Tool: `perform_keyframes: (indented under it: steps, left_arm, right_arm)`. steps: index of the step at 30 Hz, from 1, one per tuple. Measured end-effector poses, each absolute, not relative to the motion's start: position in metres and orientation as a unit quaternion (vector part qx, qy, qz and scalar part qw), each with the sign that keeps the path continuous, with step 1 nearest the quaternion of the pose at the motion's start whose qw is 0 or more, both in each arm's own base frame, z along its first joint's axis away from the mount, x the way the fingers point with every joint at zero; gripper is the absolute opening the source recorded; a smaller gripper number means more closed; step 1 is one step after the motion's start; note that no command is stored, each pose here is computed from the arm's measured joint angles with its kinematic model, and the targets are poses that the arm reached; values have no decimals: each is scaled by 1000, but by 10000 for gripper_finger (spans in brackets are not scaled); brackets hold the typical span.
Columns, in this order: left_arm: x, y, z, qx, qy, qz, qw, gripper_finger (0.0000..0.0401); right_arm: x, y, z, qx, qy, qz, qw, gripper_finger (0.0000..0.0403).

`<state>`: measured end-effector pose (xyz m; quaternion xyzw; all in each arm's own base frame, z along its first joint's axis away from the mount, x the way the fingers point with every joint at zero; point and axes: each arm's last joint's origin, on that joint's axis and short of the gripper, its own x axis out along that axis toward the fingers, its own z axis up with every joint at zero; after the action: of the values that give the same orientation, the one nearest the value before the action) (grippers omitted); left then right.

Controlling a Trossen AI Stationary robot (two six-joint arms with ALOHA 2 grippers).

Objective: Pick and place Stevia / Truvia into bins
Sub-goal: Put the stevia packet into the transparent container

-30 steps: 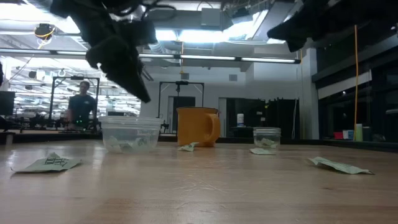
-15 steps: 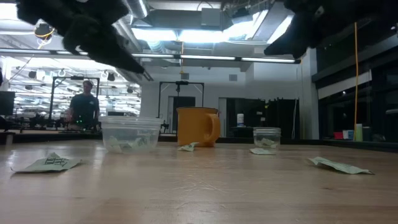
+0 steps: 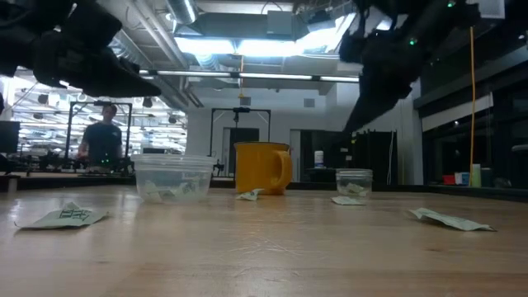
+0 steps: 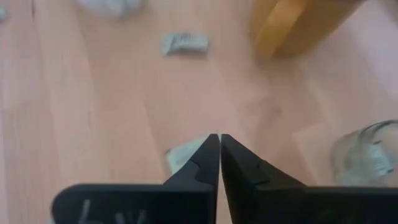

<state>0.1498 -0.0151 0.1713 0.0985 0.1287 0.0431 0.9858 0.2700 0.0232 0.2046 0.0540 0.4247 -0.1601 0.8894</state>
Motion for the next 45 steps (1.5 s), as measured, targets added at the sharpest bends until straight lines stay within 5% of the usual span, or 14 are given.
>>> perform_keyframes:
  steps: [7, 13, 25, 34, 45]
  left_arm:
    - [145, -14, 176, 78, 82, 45, 993, 3]
    - [145, -14, 178, 66, 76, 46, 994, 1]
    - [145, -14, 177, 46, 76, 47, 995, 3]
    - [145, -14, 177, 47, 76, 47, 995, 3]
    - [145, -14, 177, 47, 77, 48, 995, 1]
  right_arm:
    - [276, 26, 188, 99, 484, -111, 862, 63]
    - [282, 35, 173, 16, 508, -56, 859, 126]
    - [295, 31, 134, -8, 540, -95, 836, 226]
    - [298, 32, 125, -1, 549, -104, 829, 230]
    - [299, 32, 124, -1, 543, -98, 834, 177]
